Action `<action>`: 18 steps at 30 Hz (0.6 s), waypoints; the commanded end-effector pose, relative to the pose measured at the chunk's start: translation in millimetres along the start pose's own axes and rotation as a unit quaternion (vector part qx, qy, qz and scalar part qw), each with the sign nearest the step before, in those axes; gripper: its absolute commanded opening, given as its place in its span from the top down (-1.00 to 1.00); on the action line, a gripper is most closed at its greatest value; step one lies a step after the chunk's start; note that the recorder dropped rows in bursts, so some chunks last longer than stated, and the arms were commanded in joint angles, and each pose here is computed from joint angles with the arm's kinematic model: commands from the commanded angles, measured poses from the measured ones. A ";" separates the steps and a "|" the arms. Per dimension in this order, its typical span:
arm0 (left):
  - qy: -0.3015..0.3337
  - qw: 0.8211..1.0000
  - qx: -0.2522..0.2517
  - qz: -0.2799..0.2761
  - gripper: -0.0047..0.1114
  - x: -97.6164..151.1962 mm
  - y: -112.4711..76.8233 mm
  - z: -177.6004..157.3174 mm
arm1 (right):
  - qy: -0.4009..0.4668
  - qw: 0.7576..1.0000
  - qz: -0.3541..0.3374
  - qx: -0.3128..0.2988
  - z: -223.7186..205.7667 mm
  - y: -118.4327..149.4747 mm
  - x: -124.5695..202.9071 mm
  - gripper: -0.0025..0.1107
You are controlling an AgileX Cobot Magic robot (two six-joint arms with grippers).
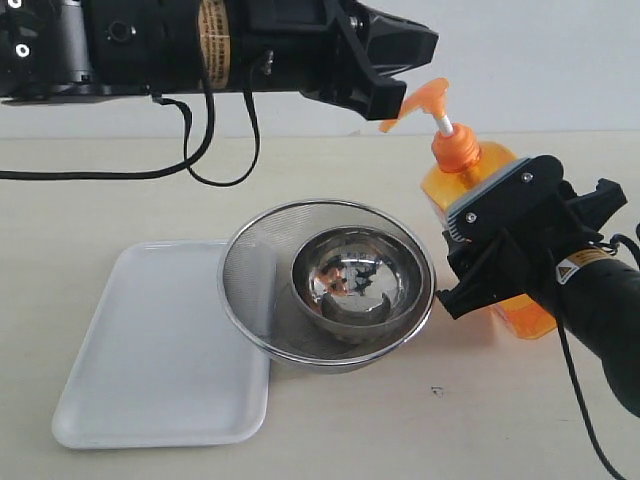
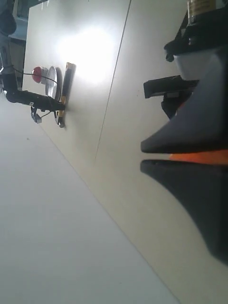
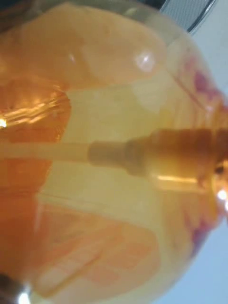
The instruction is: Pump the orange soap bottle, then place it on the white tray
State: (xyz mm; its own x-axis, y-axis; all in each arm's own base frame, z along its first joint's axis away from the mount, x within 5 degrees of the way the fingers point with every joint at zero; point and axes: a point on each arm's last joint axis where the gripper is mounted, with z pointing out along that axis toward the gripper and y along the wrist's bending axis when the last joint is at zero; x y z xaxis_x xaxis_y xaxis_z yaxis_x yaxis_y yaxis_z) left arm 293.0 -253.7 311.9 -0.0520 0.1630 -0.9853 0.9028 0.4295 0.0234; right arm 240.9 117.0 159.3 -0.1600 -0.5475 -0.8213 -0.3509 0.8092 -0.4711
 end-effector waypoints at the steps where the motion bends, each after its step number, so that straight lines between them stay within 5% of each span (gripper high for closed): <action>1: 0.011 1.000 -0.026 0.007 0.84 0.0 3.5 -2.1 | -0.004 1.000 0.005 0.000 -0.9 -0.6 -1.8 0.96; 18: 0.015 1.000 -0.011 -0.006 0.84 18.9 8.7 15.7 | -0.002 1.000 0.004 -0.003 -0.9 0.0 -1.4 0.96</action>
State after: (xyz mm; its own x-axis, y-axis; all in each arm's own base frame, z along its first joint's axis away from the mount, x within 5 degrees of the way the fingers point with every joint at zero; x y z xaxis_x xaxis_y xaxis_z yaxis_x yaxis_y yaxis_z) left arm 305.3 -258.6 288.0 -0.0801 0.2075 -0.9750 0.8894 0.4565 0.0241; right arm 240.9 117.0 159.1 -0.1619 -0.5464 -0.8217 -0.3518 0.8100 -0.4693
